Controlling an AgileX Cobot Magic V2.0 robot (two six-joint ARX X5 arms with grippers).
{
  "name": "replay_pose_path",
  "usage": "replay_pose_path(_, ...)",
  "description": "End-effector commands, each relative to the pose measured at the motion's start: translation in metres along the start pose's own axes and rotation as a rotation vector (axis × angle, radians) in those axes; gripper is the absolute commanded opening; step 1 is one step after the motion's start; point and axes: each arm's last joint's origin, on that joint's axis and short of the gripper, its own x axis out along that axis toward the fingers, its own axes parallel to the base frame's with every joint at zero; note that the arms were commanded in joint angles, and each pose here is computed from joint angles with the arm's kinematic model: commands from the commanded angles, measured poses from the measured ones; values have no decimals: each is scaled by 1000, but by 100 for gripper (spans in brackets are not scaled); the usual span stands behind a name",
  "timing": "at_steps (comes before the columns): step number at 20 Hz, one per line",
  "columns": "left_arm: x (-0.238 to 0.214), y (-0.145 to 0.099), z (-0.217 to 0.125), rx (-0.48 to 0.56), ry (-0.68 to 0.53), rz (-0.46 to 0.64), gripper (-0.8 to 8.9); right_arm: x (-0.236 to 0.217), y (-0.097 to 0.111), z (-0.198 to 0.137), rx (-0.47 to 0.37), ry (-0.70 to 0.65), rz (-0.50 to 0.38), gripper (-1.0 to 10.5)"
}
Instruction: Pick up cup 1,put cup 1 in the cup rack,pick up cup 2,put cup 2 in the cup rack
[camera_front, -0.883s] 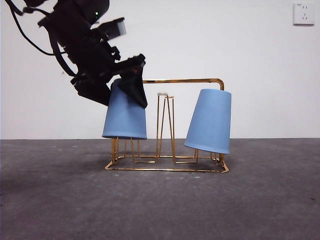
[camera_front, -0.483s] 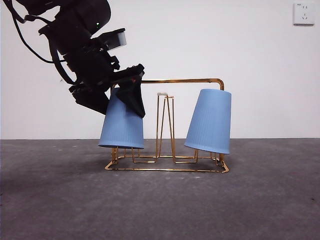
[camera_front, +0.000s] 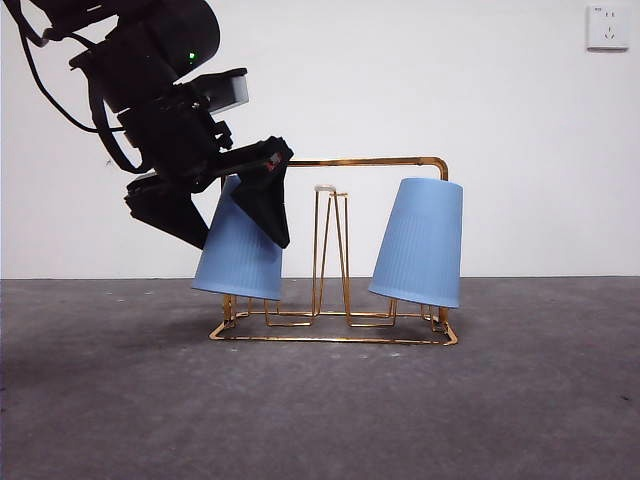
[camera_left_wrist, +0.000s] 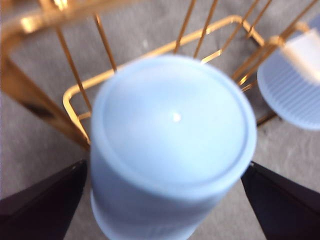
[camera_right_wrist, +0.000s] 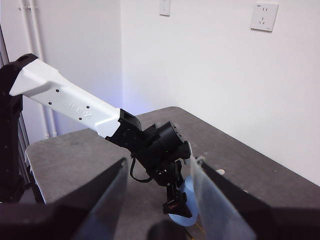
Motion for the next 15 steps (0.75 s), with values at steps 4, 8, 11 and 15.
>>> replay_pose_path(4,-3,0,-8,-13,65,-8,570,0,0,-2,-3,13,1,219)
replay_pose_path(8,-21,-2,-9,-16,91,-9,570,0,0,-3,-10,20,2,219)
replay_pose_path(11,-39,-5,-13,-23,140,-17,569,1,0,-3,-4,24,2,219)
replay_pose_path(15,-77,-13,-20,-40,194,-109,565,4,0,-11,31,113,1,218)
